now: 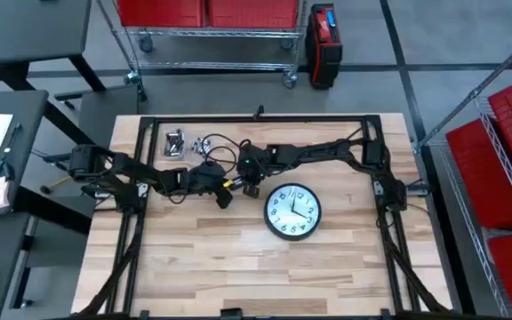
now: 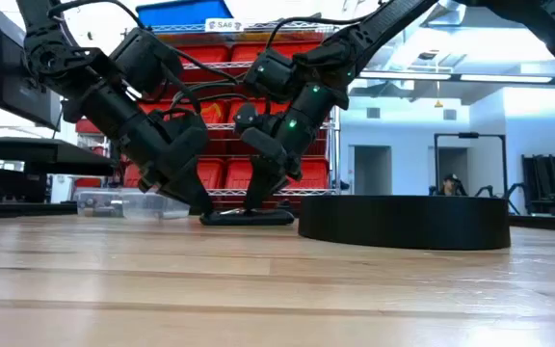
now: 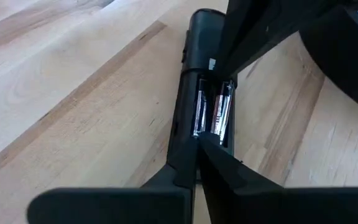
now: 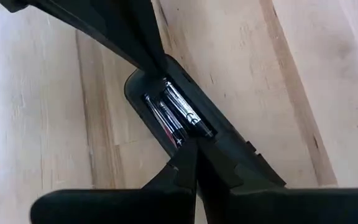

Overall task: Insert battery
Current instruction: Insert the silver battery into the remote, then close the remote's battery cover

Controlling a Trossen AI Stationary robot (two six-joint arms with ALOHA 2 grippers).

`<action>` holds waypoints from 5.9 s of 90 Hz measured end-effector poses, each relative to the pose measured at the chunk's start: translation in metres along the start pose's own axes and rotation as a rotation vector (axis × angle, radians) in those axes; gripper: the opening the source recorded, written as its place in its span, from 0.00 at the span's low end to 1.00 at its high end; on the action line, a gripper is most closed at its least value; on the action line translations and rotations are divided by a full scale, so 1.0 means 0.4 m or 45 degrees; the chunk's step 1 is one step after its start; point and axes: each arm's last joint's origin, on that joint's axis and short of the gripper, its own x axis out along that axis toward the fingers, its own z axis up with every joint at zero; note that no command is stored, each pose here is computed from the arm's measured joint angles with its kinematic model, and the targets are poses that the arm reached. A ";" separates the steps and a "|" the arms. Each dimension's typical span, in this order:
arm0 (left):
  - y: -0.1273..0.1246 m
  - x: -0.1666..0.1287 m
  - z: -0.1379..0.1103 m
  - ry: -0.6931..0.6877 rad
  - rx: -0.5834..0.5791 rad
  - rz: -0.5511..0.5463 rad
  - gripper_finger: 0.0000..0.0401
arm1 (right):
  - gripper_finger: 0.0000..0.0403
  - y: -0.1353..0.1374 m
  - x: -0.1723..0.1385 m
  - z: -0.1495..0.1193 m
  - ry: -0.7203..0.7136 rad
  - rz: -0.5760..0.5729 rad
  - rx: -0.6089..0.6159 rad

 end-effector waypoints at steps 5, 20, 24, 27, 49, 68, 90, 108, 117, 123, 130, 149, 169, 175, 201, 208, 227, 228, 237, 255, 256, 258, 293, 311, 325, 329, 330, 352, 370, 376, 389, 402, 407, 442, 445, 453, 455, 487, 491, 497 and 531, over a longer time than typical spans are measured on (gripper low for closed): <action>0.000 0.000 0.000 0.000 0.000 0.000 0.00 | 0.00 -0.001 0.000 0.000 0.000 -0.008 -0.008; -0.003 -0.004 0.006 -0.015 -0.005 -0.022 0.00 | 0.00 -0.009 0.000 -0.001 0.002 -0.023 -0.011; -0.008 -0.008 0.017 -0.032 -0.006 -0.045 0.00 | 0.00 -0.009 0.000 -0.001 0.004 -0.023 -0.011; -0.012 -0.011 0.028 -0.057 -0.003 -0.057 0.00 | 0.00 -0.009 0.000 -0.001 0.004 -0.023 -0.010; -0.027 -0.024 0.082 -0.165 0.067 -0.084 0.00 | 0.00 -0.010 0.001 -0.002 0.006 -0.022 -0.001; -0.025 0.012 0.056 -0.111 0.073 -0.109 0.00 | 0.00 -0.011 0.002 -0.003 0.007 -0.022 0.000; -0.024 0.050 0.033 -0.118 0.073 -0.125 0.00 | 0.00 -0.011 0.002 -0.003 0.008 -0.022 0.000; -0.011 0.076 0.017 -0.084 0.105 -0.125 0.00 | 0.00 -0.011 0.002 -0.003 0.009 -0.019 0.000; -0.010 0.091 0.016 -0.069 0.136 -0.121 0.00 | 0.00 -0.008 0.005 -0.007 0.020 -0.006 -0.002; -0.010 0.098 0.018 -0.067 0.160 -0.119 0.00 | 0.00 -0.010 0.005 -0.008 0.027 -0.002 -0.008; -0.010 0.104 0.015 -0.053 0.159 -0.116 0.00 | 0.00 -0.011 0.004 -0.010 0.038 -0.004 -0.011; -0.021 0.083 0.033 -0.059 0.133 -0.162 0.00 | 0.00 -0.011 -0.005 -0.004 0.020 -0.003 -0.020; -0.028 -0.008 0.106 -0.094 0.121 -0.195 0.00 | 0.00 0.017 -0.076 0.033 -0.062 0.073 -0.057; -0.025 -0.045 0.125 -0.083 0.124 -0.192 0.00 | 0.00 0.027 -0.115 0.044 -0.084 0.114 -0.058; -0.027 -0.247 0.286 -0.187 0.125 -0.222 0.00 | 0.00 0.066 -0.433 0.088 -0.313 0.177 -0.073; -0.026 -0.292 0.318 -0.252 0.120 -0.240 0.00 | 0.00 0.077 -0.527 0.090 -0.423 0.188 -0.077; -0.025 -0.345 0.348 -0.214 0.104 -0.271 0.09 | 0.00 0.092 -0.688 0.060 -0.527 0.239 0.091; -0.026 -0.346 0.346 -0.195 0.100 -0.282 0.10 | 0.00 0.092 -0.692 0.057 -0.522 0.240 0.098; -0.044 -0.340 0.339 -0.069 0.055 -0.446 0.21 | 0.05 0.108 -0.715 0.032 -0.457 0.255 0.119; -0.139 -0.335 0.315 0.248 0.164 -0.718 0.41 | 0.24 0.199 -0.757 -0.015 -0.380 0.343 0.011; -0.147 -0.335 0.313 0.270 0.184 -0.724 0.41 | 0.25 0.204 -0.759 -0.017 -0.378 0.344 0.004; -0.166 -0.339 0.310 0.311 0.223 -0.737 0.42 | 0.27 0.215 -0.761 -0.022 -0.374 0.347 -0.009; -0.483 -0.366 0.232 0.617 0.353 -0.760 0.41 | 0.50 0.365 -0.844 -0.162 -0.104 0.463 -0.132; -0.603 -0.353 0.132 0.825 0.314 -0.781 0.41 | 0.47 0.444 -0.893 -0.231 -0.172 0.388 -0.273; -0.695 -0.360 0.088 0.879 0.233 -0.803 0.41 | 0.45 0.496 -0.909 -0.275 -0.199 0.345 -0.323; -0.719 -0.366 0.079 0.894 0.197 -0.807 0.41 | 0.45 0.510 -0.911 -0.290 -0.203 0.341 -0.337; -0.725 -0.367 0.077 0.899 0.188 -0.807 0.41 | 0.45 0.513 -0.911 -0.294 -0.206 0.340 -0.340; -0.835 -0.377 -0.011 0.922 0.189 -0.807 0.41 | 0.44 0.551 -0.873 -0.375 -0.220 0.203 -0.313; -0.867 -0.328 -0.084 0.897 0.248 -0.695 0.41 | 0.44 0.565 -0.830 -0.409 -0.242 0.174 -0.199; -0.869 -0.310 -0.112 0.913 0.284 -0.656 0.41 | 0.44 0.568 -0.820 -0.415 -0.241 0.178 -0.176; -0.866 -0.278 -0.151 0.960 0.293 -0.583 0.41 | 0.44 0.566 -0.805 -0.426 -0.219 0.164 -0.135; -0.843 -0.262 -0.158 0.989 0.241 -0.456 0.41 | 0.44 0.568 -0.801 -0.427 -0.212 0.157 -0.134; -0.839 -0.257 -0.160 0.992 0.226 -0.436 0.41 | 0.44 0.567 -0.801 -0.427 -0.212 0.155 -0.135; -0.850 -0.248 -0.183 0.952 0.320 -0.520 0.41 | 0.44 0.567 -0.801 -0.427 -0.212 0.154 -0.142; -0.846 -0.241 -0.198 0.959 0.335 -0.490 0.41 | 0.44 0.568 -0.800 -0.427 -0.212 0.153 -0.141; -0.851 -0.231 -0.214 0.964 0.333 -0.503 0.41 | 0.44 0.568 -0.799 -0.427 -0.210 0.151 -0.139; -0.856 -0.227 -0.218 0.965 0.331 -0.518 0.41 | 0.44 0.569 -0.799 -0.427 -0.209 0.150 -0.140; -0.837 -0.189 -0.238 1.024 0.324 -0.421 0.18 | 0.44 0.570 -0.795 -0.428 -0.203 0.142 -0.142; -0.834 -0.183 -0.235 1.029 0.318 -0.413 0.11 | 0.44 0.571 -0.794 -0.427 -0.205 0.139 -0.140; -0.831 -0.175 -0.230 1.035 0.305 -0.404 0.03 | 0.44 0.571 -0.792 -0.427 -0.203 0.135 -0.140; -0.812 -0.169 -0.136 1.058 0.396 -0.283 0.00 | 0.44 0.570 -0.791 -0.428 -0.197 0.127 -0.148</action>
